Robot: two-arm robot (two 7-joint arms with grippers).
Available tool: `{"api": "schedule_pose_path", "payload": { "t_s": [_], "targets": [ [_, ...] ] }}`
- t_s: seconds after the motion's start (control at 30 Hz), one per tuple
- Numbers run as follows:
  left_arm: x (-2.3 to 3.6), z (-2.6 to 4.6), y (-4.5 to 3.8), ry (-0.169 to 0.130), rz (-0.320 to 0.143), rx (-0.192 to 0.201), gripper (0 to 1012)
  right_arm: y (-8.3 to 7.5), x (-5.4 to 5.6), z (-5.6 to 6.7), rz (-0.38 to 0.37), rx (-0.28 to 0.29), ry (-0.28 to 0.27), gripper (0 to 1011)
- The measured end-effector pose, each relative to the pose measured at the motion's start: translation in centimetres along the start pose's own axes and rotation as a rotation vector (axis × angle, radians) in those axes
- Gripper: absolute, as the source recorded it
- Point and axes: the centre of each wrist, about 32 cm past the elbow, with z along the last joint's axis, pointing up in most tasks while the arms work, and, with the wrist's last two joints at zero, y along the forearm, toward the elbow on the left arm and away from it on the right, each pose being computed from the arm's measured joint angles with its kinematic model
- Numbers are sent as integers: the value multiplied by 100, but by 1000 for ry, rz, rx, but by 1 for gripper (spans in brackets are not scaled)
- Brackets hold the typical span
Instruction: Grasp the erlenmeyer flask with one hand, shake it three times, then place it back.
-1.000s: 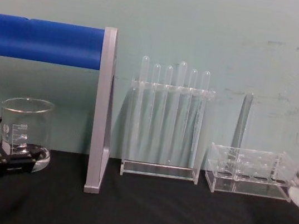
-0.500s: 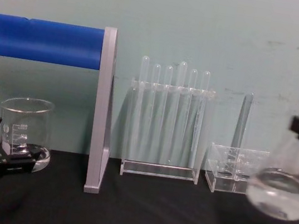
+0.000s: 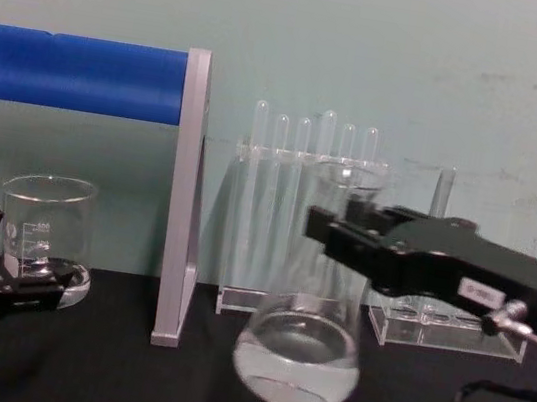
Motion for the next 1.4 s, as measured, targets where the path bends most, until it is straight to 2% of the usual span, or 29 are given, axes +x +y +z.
{"api": "schedule_pose_path", "payload": {
  "t_s": [0.13,0.23,0.4,0.53,0.73,0.87,0.9,1.0,1.17,1.4],
  "targets": [
    [0,0,0,0,0,0,1001,116,-53,0,72,4,5,452],
    [0,0,0,0,0,0,1001,162,-67,-6,97,6,7,452],
    [0,0,0,0,0,0,1001,191,-57,-12,99,8,11,452],
    [0,0,0,0,0,0,1001,166,-11,-13,59,10,13,452],
    [0,0,0,0,0,0,1001,49,120,-8,-57,14,14,452],
    [0,0,0,0,0,0,1001,-110,236,-12,-171,13,11,452],
    [0,0,0,0,0,0,1001,-110,236,-12,-171,13,11,452],
    [0,0,0,0,0,0,1001,-250,307,-5,-262,16,8,452],
    [0,0,0,0,0,0,1001,-468,377,-3,-384,16,2,452],
    [0,0,0,0,0,0,1001,-705,435,0,-513,11,-1,452]
  ]
}}
